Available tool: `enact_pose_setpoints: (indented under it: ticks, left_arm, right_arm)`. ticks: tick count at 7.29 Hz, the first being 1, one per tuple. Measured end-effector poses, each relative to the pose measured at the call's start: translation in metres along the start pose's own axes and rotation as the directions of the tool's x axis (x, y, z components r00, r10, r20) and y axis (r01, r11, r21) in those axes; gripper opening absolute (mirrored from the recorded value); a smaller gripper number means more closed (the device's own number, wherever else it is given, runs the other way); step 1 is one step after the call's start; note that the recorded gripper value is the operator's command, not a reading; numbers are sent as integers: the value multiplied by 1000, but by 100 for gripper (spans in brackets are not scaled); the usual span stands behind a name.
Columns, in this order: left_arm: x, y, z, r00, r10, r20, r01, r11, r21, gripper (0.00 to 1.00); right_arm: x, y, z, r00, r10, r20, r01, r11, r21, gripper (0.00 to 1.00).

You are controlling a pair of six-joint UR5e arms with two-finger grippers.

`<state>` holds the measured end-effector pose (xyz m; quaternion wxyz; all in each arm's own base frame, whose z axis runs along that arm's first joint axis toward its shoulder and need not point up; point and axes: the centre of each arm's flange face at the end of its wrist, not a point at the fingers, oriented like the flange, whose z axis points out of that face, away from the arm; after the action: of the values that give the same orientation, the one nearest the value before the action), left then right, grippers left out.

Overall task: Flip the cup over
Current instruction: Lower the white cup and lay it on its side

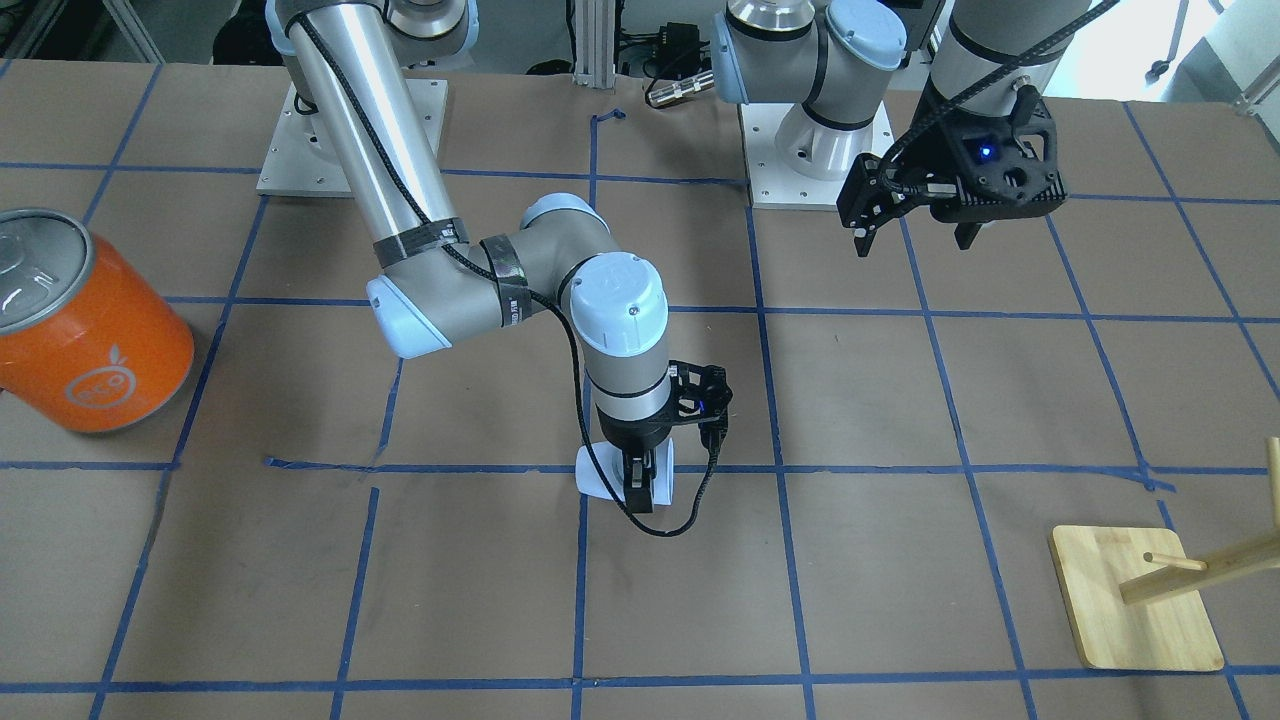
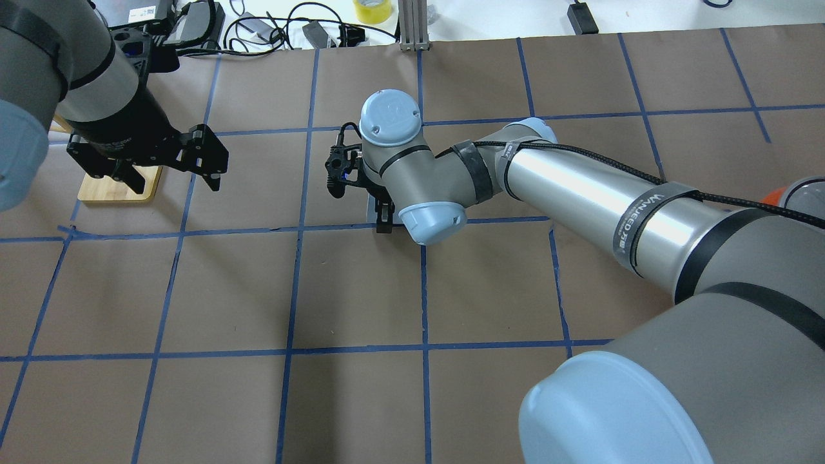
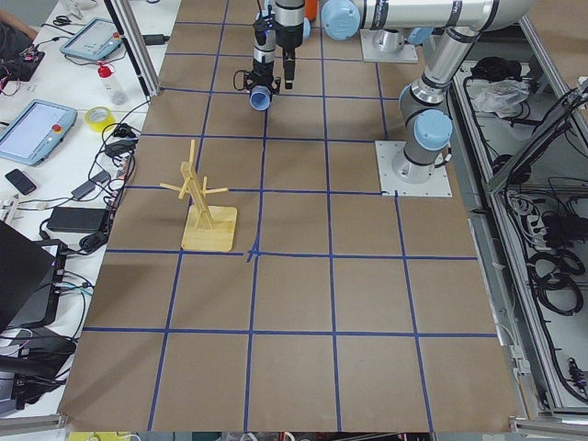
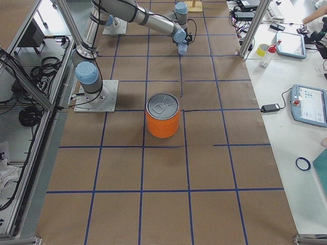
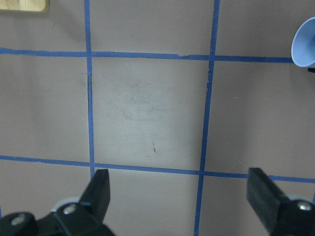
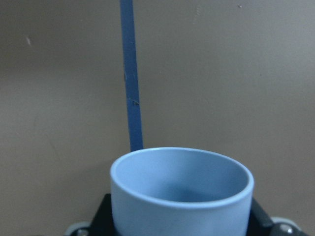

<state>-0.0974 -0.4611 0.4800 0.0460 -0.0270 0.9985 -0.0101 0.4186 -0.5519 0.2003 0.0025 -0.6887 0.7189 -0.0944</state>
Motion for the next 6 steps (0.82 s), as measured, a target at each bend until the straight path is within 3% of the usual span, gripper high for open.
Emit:
enact_pose_setpoints:
  ticks: [1,2,3,4,5,6]
  left_arm:
    - [0,0,0,1000,0,0,0,1000,0,100]
    - [0,-1,1,1000,0,2,0,1000,-2,100]
    - [0,-2,3,1000,-1,2,1,1000,-4,100]
    - [0,-3,4,1000,-1,1,1,1000,-5,100]
    - [0,-3,4,1000,-1,-2,1,1000,-5,100]
    - [1,-3,4,1000,-1,-5,1,1000,-5,100]
  right_arm:
    - [-1,0,1,1000,1,4,-1,1000,-1,19]
    - [-2,1,2,1000,1,7,-1,1000,-3,50]
    - [-2,1,2,1000,1,10,-1,1000,-3,57]
    - [-3,0,3,1000,2,15,-2,1000,5,91]
    - [-4,-1,3,1000,3,23,-3,1000,18,100]
    - [-4,-2,3,1000,7,30,-8,1000,30,100]
